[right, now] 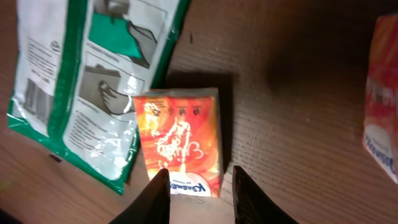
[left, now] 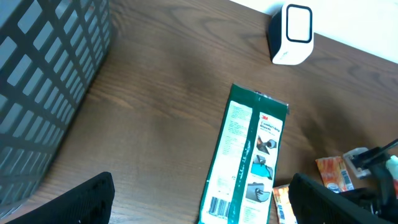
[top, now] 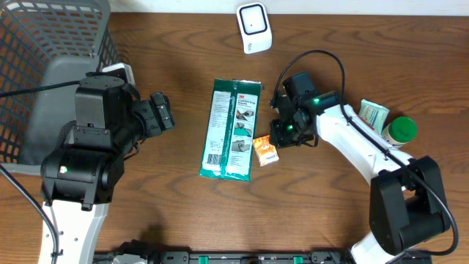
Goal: Scan the item barcode
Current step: 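Grasp the left orange juice box with the right gripper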
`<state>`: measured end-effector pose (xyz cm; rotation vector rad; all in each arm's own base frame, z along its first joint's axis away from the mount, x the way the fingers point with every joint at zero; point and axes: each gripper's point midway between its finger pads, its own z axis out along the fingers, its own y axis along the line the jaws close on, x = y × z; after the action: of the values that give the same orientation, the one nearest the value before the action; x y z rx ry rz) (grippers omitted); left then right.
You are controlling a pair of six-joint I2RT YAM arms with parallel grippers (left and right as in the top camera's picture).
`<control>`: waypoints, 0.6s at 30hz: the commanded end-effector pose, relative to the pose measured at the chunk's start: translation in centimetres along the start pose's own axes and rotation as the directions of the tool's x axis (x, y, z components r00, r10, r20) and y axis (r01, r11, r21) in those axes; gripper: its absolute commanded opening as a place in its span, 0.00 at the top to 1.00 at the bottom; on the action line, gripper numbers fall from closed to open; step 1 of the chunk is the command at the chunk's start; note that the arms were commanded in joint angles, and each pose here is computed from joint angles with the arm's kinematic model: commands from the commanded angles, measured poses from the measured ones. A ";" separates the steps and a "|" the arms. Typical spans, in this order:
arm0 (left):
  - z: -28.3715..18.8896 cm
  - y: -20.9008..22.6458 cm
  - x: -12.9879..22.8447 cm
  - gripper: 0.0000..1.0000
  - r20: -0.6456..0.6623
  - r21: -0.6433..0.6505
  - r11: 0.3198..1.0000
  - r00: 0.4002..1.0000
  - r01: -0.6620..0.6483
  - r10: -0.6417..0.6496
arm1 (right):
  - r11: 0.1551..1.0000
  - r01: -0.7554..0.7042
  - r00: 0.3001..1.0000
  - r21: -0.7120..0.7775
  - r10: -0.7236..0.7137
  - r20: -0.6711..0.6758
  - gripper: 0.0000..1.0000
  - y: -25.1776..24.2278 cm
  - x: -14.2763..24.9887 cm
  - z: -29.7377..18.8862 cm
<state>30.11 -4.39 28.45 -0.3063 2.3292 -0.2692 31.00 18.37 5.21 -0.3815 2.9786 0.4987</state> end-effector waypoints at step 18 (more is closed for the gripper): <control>-0.2 -0.2 -0.3 0.10 0.009 0.006 1.000 1.000 -0.003 0.003 | 0.989 -0.027 1.000 -0.142 0.027 0.001 0.81 0.7 2.7 6.1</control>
<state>30.11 -4.40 28.45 -0.3061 2.3293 -0.2697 30.52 20.11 0.70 -0.3361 2.8965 0.6860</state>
